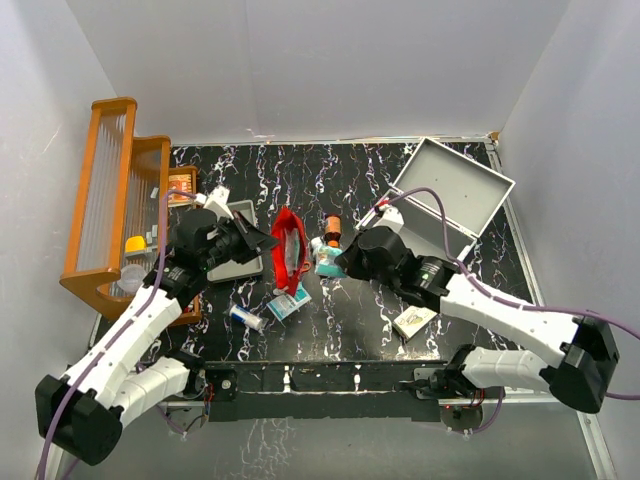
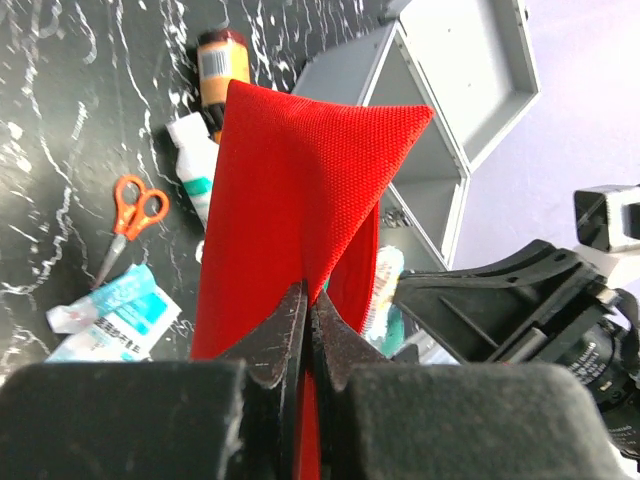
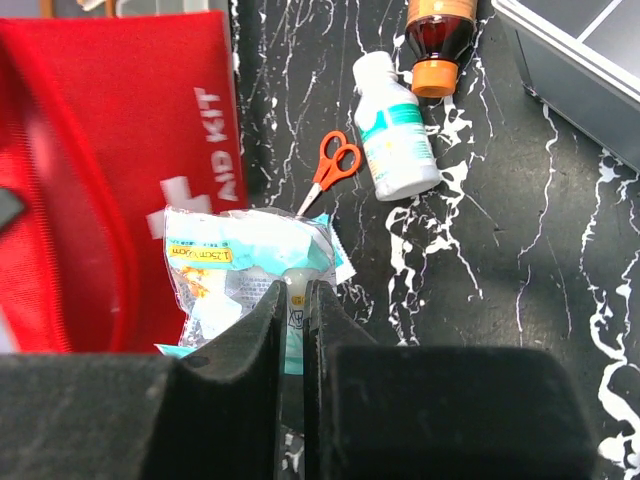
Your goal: Organize the medicine kit
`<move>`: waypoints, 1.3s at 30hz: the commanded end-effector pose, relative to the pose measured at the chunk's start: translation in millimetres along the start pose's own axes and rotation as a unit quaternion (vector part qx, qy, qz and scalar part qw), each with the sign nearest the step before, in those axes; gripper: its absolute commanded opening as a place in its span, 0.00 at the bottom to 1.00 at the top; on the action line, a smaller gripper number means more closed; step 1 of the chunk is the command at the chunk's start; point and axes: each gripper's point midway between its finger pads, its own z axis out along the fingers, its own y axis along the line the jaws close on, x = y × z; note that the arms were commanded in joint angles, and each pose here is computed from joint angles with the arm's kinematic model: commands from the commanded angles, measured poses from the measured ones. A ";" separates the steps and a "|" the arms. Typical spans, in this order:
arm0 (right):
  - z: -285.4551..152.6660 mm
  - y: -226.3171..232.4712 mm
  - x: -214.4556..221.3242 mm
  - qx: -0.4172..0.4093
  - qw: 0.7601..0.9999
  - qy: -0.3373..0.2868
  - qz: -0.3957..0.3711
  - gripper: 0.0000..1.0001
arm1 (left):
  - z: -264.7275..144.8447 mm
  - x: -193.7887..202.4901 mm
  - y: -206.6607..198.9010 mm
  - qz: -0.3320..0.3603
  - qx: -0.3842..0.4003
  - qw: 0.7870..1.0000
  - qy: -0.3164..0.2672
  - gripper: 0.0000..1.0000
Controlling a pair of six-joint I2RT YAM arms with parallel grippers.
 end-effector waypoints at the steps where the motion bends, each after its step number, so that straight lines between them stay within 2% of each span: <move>1: -19.8 10.5 -14.2 -0.030 0.998 -0.021 0.049 0.00 | 12.6 8.9 -27.0 -0.055 0.084 0.994 0.032 0.00; 8: -29.0 28.7 -32.8 -0.057 0.996 -0.041 0.050 0.00 | 39.2 25.8 -21.0 -0.104 0.110 0.987 0.062 0.00; 13: -19.0 47.5 -29.5 -0.092 0.994 -0.029 0.045 0.00 | 48.3 40.6 1.8 -0.110 0.091 0.988 0.061 0.00; 26: 12.4 81.8 -8.6 -0.161 0.982 0.015 0.100 0.00 | 50.4 62.2 24.3 -0.131 0.072 0.987 0.064 0.00; 39: 35.9 64.1 23.1 -0.125 0.983 0.063 0.120 0.00 | 34.0 62.5 28.6 -0.163 0.066 0.984 0.036 0.00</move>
